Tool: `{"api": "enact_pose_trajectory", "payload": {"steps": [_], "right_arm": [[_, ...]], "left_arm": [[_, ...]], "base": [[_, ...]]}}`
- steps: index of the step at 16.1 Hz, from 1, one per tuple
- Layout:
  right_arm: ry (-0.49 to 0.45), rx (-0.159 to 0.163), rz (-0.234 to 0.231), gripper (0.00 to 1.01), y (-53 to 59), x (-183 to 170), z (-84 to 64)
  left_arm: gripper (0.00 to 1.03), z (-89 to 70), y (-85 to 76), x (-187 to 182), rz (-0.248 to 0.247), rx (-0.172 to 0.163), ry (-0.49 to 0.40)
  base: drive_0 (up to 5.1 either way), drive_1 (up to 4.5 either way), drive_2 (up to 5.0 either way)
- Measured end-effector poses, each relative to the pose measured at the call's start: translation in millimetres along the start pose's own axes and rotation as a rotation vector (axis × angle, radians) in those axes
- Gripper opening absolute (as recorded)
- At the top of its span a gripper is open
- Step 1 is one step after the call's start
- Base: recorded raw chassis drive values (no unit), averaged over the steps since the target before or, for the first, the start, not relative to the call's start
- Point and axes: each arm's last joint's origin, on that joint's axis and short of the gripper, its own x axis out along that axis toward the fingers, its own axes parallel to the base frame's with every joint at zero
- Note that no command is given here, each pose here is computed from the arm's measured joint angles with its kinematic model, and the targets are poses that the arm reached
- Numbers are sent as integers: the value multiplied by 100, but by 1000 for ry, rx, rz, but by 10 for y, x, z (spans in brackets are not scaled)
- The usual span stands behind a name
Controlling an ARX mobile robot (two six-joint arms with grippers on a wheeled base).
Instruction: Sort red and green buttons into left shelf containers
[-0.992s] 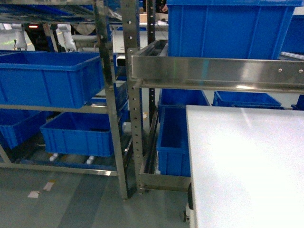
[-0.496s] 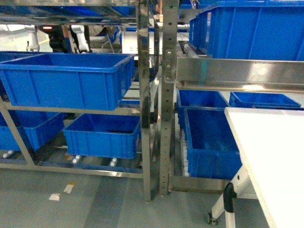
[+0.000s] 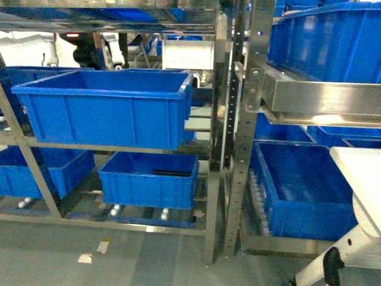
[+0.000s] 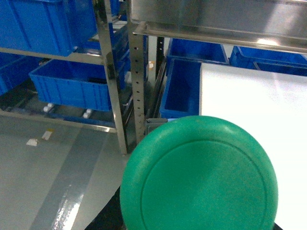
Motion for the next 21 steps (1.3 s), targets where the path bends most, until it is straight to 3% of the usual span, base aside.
{"api": "enact_pose_trajectory", "payload": {"steps": [16,21], "right_arm": [[1,0,0,27,0,0,-1],[-2,-1,1,27,1,0,2]], "left_arm": [[28,-3,0,0,-1,0,2],[28,0,8,1,5,-1,-1]], "base": [[-429,426,5],[-126,437,-300]]}}
